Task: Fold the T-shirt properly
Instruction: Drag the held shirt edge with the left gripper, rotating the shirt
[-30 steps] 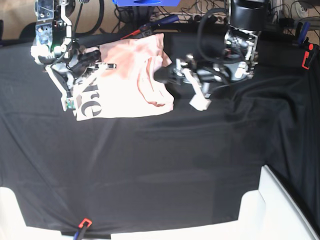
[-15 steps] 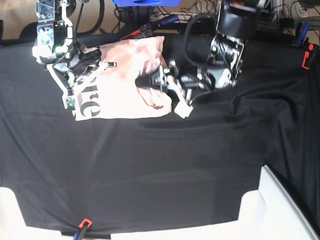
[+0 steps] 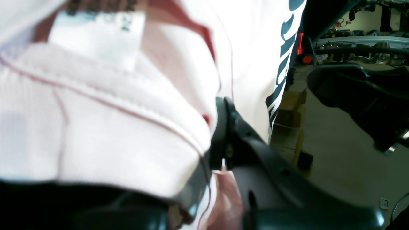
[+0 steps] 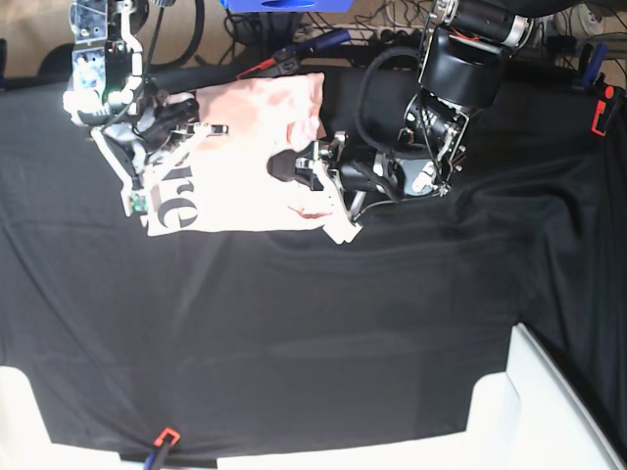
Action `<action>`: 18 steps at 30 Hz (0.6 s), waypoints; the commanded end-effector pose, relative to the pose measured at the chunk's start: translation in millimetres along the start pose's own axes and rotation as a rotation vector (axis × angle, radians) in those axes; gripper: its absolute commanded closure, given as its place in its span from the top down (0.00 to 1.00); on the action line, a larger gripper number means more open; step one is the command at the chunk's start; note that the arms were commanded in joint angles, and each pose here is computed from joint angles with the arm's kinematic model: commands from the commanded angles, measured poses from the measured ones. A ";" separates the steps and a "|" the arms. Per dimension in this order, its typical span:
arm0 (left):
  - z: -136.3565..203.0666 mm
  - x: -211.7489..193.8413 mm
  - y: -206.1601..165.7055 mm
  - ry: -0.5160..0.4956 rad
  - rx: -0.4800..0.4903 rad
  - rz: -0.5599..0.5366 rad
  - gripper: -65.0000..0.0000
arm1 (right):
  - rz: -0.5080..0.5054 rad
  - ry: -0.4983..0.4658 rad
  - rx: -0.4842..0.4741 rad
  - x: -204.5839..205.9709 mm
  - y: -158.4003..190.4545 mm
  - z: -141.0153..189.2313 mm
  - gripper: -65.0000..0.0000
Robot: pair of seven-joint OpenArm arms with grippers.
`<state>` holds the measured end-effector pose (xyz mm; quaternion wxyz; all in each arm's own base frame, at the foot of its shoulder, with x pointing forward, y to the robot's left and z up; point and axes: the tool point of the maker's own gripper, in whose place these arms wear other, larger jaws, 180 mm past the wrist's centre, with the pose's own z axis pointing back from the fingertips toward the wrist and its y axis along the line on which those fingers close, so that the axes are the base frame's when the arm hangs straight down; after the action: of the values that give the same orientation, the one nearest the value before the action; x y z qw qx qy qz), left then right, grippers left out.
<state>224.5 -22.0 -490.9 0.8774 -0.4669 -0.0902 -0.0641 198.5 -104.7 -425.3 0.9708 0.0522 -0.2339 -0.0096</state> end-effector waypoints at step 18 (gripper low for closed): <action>17.7 85.3 -19.4 -0.054 0.014 -0.145 0.00 | 0.023 -0.027 -0.019 6.9 -9.2 3.2 0.01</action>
<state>286.2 -14.9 -462.5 0.8820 -0.4401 -0.1223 -0.1160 198.0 -115.0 -425.8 0.9716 0.0384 -0.2334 -0.0008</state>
